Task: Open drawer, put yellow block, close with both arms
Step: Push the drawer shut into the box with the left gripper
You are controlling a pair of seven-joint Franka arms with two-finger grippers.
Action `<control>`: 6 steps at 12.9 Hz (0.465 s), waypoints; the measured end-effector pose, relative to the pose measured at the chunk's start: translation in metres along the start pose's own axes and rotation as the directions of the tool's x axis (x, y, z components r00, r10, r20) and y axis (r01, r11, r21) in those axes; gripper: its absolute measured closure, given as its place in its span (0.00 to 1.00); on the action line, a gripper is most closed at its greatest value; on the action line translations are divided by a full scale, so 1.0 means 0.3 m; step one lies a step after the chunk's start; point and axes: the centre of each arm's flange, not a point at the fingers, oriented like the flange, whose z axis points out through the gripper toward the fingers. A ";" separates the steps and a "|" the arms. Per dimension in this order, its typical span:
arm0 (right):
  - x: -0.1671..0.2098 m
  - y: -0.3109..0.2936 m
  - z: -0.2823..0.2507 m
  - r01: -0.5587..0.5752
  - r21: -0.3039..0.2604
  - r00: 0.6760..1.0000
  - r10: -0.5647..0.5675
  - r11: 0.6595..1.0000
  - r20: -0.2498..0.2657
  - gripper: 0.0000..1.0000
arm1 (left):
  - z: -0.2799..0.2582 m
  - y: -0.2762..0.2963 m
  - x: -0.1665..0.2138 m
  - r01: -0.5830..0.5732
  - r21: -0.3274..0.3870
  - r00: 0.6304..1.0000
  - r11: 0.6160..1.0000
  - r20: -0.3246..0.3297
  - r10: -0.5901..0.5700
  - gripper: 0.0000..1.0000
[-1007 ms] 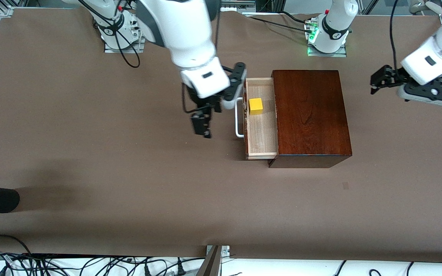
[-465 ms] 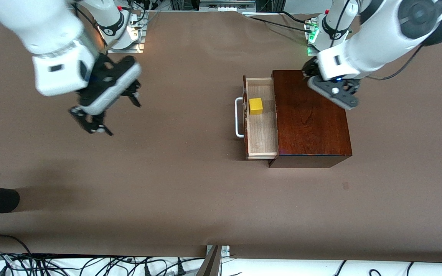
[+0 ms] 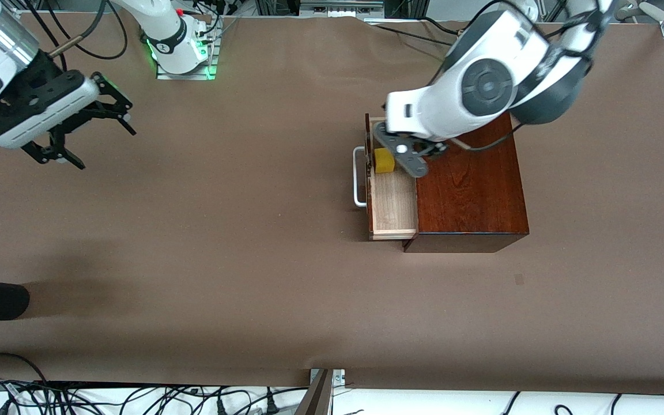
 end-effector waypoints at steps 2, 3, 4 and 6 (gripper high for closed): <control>-0.077 0.090 0.080 -0.107 0.011 0.993 0.107 0.994 0.049 0.00 | 0.109 0.095 0.134 -0.069 -0.033 0.997 0.997 -0.021 0.068 0.00; -0.110 0.142 0.126 -0.148 0.010 0.987 0.147 0.989 0.063 0.00 | 0.153 0.126 0.184 -0.103 -0.039 0.994 0.994 -0.050 0.101 0.00; -0.142 0.189 0.167 -0.184 0.009 0.980 0.182 0.983 0.078 0.00 | 0.187 0.149 0.224 -0.171 -0.021 0.982 0.985 -0.084 0.168 0.00; -0.186 0.249 0.208 -0.230 -0.010 0.968 0.230 0.973 0.101 0.00 | 0.248 0.177 0.277 -0.369 0.089 0.921 0.925 -0.097 0.377 0.00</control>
